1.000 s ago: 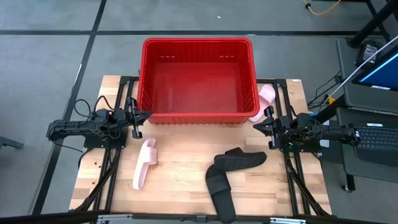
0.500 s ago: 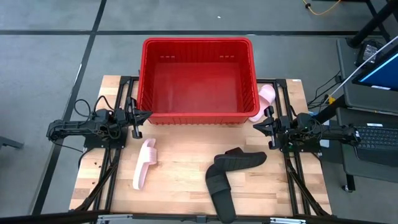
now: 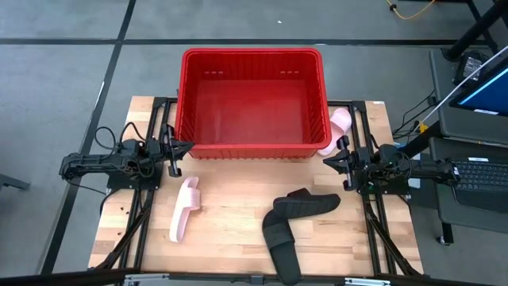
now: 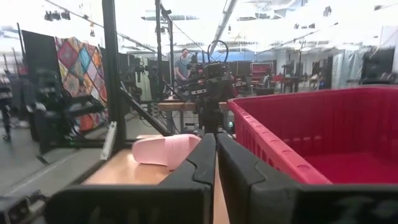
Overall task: Pick and place slides into bin
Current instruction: Put the bottom pink slides into the red bin
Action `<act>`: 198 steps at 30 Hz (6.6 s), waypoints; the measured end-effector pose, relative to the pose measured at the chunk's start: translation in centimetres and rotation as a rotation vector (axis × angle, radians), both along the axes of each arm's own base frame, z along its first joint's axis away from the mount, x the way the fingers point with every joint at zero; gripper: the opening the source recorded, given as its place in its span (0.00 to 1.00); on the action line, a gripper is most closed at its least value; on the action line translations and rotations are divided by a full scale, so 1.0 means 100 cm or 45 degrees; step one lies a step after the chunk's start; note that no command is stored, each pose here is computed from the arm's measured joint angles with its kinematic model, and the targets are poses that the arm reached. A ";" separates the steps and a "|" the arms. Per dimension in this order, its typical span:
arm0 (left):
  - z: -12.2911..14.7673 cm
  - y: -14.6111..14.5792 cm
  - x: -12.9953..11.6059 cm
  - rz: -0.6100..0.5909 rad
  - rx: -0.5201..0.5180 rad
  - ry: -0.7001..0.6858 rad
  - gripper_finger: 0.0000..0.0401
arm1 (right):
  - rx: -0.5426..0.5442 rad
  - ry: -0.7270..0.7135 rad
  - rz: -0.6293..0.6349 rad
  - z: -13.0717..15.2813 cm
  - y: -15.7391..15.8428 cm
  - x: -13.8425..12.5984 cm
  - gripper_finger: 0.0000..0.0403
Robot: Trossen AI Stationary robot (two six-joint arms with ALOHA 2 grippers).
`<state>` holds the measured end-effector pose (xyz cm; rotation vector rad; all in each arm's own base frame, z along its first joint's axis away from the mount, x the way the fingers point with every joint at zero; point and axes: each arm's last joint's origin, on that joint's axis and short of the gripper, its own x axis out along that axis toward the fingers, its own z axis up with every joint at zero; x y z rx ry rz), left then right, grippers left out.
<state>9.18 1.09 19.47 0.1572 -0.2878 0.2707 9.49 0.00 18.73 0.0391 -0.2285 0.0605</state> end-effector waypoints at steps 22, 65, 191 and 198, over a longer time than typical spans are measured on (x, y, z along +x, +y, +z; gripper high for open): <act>0.000 0.000 0.000 0.000 0.000 0.000 0.02 | 0.020 0.033 0.004 -0.002 0.000 0.001 0.05; 0.023 -0.003 -0.006 -0.162 -0.050 -0.042 0.01 | -0.054 0.041 -0.091 0.000 -0.002 0.000 0.05; 0.002 -0.225 0.190 0.282 0.302 2.595 0.39 | -0.151 0.561 0.205 0.055 0.072 0.048 0.02; 0.002 -0.232 0.185 0.279 0.250 2.604 0.39 | -0.154 0.565 0.204 0.055 0.072 0.047 0.02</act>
